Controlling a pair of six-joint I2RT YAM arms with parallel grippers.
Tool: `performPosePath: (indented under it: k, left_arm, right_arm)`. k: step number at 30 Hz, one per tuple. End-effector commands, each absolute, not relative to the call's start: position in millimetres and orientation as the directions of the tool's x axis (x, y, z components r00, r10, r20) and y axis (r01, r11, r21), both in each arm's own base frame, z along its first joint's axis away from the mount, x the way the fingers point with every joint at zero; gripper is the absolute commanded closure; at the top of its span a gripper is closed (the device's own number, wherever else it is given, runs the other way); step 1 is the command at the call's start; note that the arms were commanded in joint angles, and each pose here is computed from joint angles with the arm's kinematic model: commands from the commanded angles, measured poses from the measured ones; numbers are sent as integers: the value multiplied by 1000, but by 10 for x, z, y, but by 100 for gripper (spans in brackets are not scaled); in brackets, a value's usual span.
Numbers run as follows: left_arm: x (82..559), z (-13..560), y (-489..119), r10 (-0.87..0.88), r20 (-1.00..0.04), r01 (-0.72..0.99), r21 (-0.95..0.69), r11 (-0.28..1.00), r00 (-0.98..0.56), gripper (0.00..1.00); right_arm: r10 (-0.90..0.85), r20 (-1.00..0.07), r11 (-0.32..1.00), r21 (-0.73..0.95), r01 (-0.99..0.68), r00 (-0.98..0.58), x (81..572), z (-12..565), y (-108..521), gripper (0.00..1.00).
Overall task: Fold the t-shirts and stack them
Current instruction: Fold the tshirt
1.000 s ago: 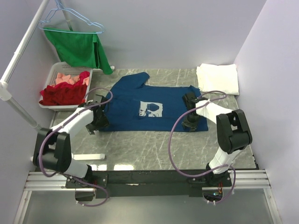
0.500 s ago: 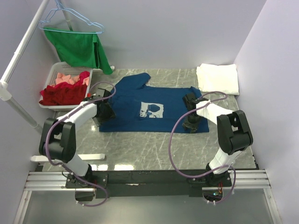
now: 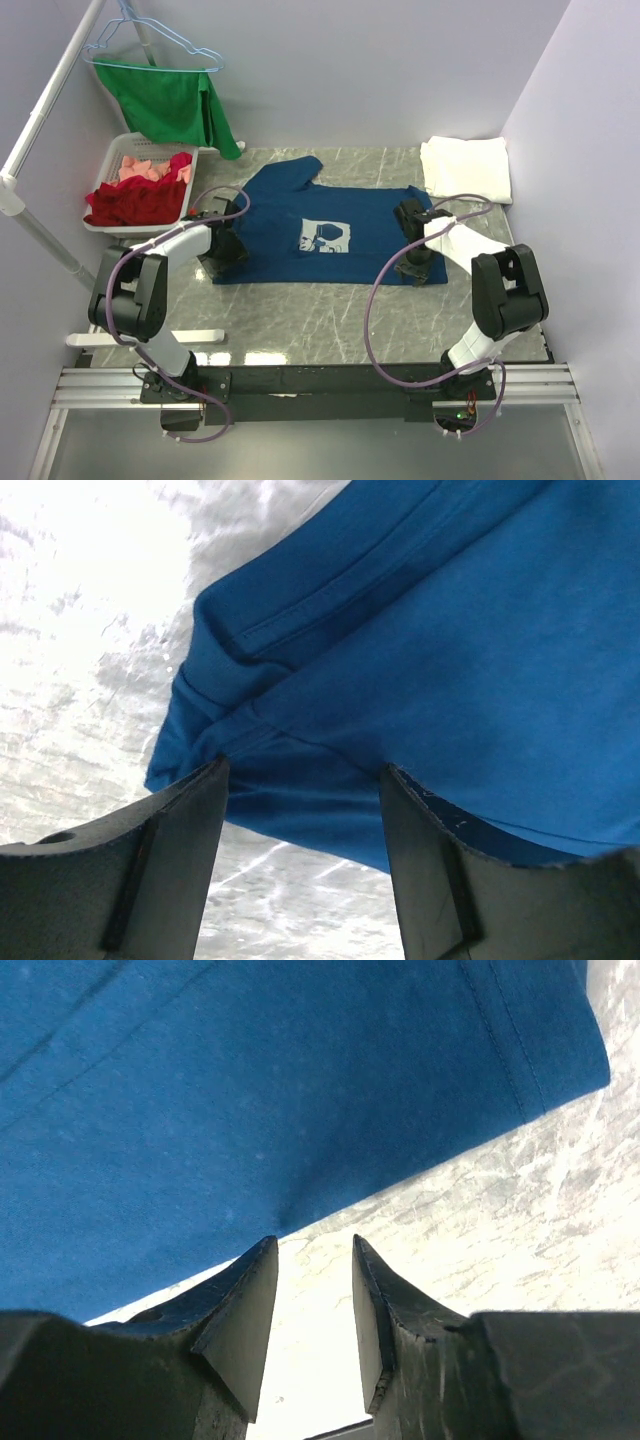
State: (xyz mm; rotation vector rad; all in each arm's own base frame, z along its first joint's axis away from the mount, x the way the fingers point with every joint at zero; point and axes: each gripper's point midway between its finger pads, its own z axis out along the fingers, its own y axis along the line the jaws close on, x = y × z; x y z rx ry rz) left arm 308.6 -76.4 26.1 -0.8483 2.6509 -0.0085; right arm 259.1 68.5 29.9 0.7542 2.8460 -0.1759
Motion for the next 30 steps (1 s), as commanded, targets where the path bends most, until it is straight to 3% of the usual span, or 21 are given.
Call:
performPosePath:
  k: [1, 12, 30]
  left_arm:
    - [2958, 94, -714, -572, -318, -585, -64, 809, -756, 33]
    - [2825, -49, -656, -570, -296, -597, 3, 802, -767, 32]
    - [2313, 110, -464, -588, -265, -627, 94, 773, -764, 31]
  right_arm:
    - [466, -276, 869, -35, 493, -841, 2795, 434, 688, 57]
    - [445, -235, 885, -36, 465, -864, 2936, 169, 782, 55]
    - [443, -94, 885, -111, 452, -892, 2228, -12, 673, 57]
